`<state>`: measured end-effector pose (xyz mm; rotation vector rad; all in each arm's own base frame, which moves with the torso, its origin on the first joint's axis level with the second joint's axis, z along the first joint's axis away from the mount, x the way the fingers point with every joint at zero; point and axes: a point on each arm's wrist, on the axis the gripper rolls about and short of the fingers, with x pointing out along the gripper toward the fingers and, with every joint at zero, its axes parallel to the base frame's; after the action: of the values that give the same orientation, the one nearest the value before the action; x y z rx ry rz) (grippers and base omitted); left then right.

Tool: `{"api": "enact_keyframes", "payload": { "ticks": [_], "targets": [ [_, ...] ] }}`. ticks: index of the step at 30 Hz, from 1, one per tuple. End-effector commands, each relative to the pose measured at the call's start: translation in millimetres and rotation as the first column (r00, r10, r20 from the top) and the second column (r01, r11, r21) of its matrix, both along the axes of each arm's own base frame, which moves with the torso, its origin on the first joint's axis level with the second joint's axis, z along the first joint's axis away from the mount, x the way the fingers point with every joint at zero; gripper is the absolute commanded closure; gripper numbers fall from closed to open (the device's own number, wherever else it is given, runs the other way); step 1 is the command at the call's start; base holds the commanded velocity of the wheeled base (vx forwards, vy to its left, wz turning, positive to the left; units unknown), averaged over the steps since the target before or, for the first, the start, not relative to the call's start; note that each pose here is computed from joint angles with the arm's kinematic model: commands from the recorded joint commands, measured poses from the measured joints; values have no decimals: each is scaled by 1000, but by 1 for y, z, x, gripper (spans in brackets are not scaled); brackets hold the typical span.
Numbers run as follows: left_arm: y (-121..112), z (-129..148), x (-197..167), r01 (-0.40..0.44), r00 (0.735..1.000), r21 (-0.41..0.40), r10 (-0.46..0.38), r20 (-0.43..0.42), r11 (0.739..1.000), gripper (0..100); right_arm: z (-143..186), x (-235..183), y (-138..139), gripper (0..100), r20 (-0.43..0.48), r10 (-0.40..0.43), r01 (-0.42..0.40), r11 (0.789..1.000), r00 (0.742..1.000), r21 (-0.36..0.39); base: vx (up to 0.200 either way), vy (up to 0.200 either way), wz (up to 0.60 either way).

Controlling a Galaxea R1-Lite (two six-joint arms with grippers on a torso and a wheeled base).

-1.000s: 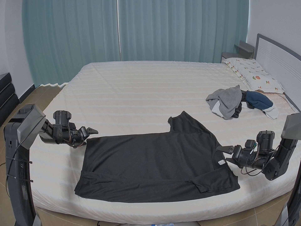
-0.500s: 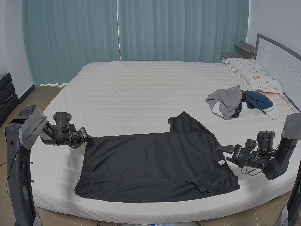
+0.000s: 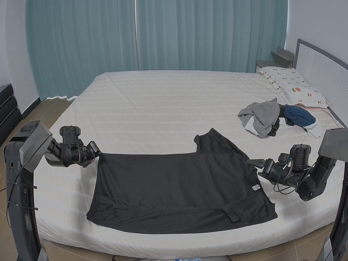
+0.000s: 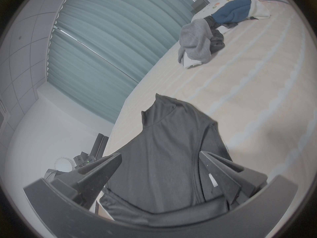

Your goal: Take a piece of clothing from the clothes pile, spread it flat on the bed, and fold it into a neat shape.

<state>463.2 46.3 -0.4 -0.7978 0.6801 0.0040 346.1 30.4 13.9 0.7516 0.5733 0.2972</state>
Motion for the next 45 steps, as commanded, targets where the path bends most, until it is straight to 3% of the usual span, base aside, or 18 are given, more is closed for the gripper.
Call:
{"api": "enact_keyframes", "payload": {
  "ticks": [1, 4, 13, 18, 27, 28, 45],
  "targets": [
    [2, 5, -5, -14, 1000, -8, 14, 1, 1000, 100, -16, 42, 6, 0, -6, -9, 9, 1000, 1000, -18, 0, 0, 0],
    [2, 4, -6, -14, 1000, -8, 14, -5, 1000, 100, -18, 52, 5, 0, 3, -16, 16, 1000, 1000, -27, 0, 0, 0],
    [2, 1, -7, -16, 1000, -9, 16, -13, 1000, 100, -35, 104, -3, 0, 29, -2, 6, 989, 1000, -147, 0, 0, 0],
    [2, 1, -7, -16, 1000, -9, 16, -13, 1000, 100, -50, 128, 5, 0, 66, 15, 3, 963, 998, -270, 0, 0, 0],
    [2, 0, -7, -17, 1000, -11, 17, -19, 1000, 100, -55, 150, 16, 0, 88, 27, -1, 961, 996, -278, 0, 0, 0],
    [2, 0, -7, -17, 1000, -11, 17, -18, 1000, 100, -56, 151, 16, 100, 89, 28, -2, 961, 996, -277, 0, 0, 0],
    [3, 3, -6, -14, 1000, -3, 14, -5, 1000, 100, -41, 152, 7, 100, 107, 5, 23, 964, 994, -265, 0, 0, 0]
  ]
}}
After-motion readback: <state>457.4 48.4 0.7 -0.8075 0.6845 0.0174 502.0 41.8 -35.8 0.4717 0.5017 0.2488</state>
